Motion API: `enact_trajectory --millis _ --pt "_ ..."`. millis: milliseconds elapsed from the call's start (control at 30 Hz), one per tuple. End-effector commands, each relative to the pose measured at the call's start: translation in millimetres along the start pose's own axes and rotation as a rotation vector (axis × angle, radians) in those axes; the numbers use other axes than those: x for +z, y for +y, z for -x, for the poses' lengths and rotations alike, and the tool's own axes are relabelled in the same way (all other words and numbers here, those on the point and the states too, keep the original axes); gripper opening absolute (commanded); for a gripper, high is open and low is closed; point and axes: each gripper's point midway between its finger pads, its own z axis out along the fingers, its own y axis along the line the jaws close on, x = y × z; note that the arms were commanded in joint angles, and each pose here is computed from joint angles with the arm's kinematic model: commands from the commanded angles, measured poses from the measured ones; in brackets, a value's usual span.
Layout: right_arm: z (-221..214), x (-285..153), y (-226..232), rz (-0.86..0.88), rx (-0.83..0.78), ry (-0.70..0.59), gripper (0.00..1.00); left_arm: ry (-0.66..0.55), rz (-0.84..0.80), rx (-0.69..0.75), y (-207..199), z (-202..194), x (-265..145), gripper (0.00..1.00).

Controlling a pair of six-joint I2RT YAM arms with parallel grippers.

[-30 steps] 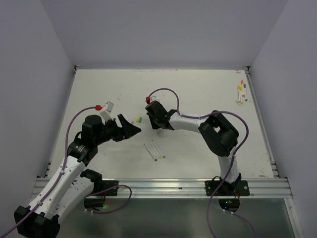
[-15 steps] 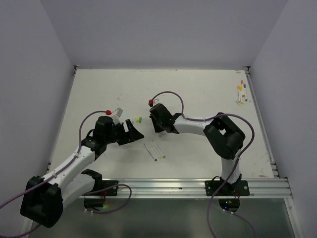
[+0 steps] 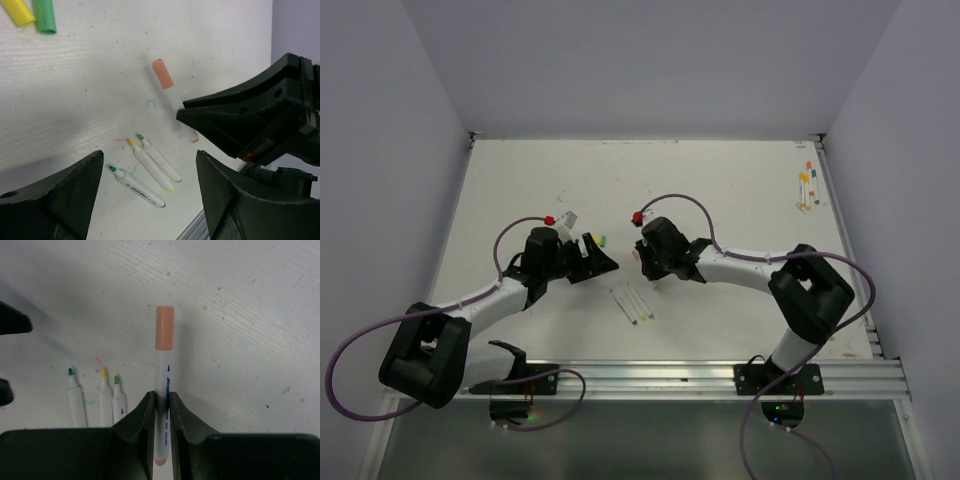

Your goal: Open the pen caps

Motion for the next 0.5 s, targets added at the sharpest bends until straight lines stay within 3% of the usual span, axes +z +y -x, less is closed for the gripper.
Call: enact_trajectory --millis 0,200,467 --pt "27.2 -25.9 22.7 0.115 -0.012 -0.097 0.0 -0.095 -0.107 0.05 -28.5 28.2 -0.5 0.77" --pt "32.6 -45.4 55.1 0.256 -0.015 -0.098 0.0 -0.106 -0.132 0.044 -35.7 33.1 -0.3 0.76" --pt "37.9 -64.0 75.2 0.299 -0.015 -0.135 0.0 -0.106 -0.155 0.024 -39.7 33.1 -0.1 0.75"
